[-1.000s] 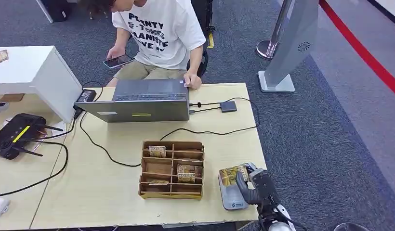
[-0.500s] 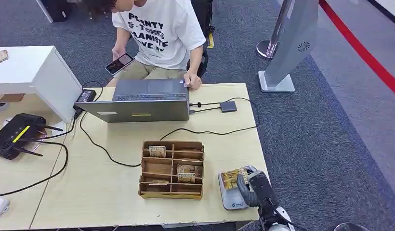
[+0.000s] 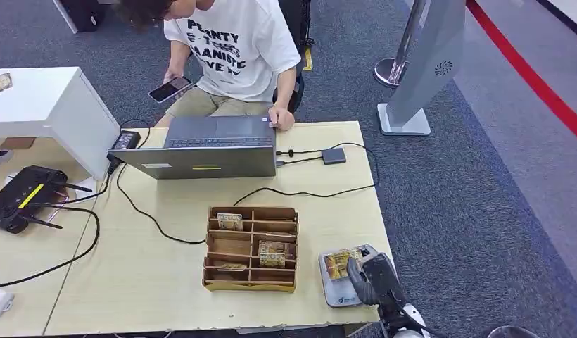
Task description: Pass the card to the sensor for recognition and then transmit it.
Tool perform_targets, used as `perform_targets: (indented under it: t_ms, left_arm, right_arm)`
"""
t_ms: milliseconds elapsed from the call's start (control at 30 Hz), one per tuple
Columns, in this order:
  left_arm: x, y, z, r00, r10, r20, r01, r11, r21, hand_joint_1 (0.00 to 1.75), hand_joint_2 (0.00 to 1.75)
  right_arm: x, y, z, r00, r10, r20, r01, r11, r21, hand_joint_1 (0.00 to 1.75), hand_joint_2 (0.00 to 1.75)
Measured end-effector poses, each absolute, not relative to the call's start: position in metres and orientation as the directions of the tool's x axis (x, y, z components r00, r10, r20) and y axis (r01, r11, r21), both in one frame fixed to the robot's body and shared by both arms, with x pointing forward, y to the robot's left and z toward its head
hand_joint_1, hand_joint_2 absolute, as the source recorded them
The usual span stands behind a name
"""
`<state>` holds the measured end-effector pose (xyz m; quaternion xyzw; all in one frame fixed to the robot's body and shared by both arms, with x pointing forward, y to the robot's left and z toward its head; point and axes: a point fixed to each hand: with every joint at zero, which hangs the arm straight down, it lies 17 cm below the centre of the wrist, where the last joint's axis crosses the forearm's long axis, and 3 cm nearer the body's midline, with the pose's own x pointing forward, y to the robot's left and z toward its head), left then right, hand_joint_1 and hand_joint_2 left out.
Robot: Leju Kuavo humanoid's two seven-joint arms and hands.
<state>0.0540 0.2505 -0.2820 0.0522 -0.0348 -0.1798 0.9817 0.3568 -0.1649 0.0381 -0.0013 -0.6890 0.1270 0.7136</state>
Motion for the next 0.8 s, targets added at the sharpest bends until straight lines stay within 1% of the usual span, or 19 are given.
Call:
perform_targets:
  t_ms: [267,800]
  left_arm:
    - [0.054,0.251,-0.282,0.931,-0.361,0.048,0.354,0.928,0.117,0.00,0.00]
    - [0.054,0.252,-0.282,0.928,-0.369,0.048,0.361,0.925,0.121,0.00,0.00]
  right_arm:
    - [0.355,-0.169,0.027,0.037,0.244,0.969,-0.175,0.956,-0.234,1.75,1.75]
    - [0.351,-0.170,0.012,0.062,0.306,0.950,-0.188,0.938,-0.290,1.75,1.75]
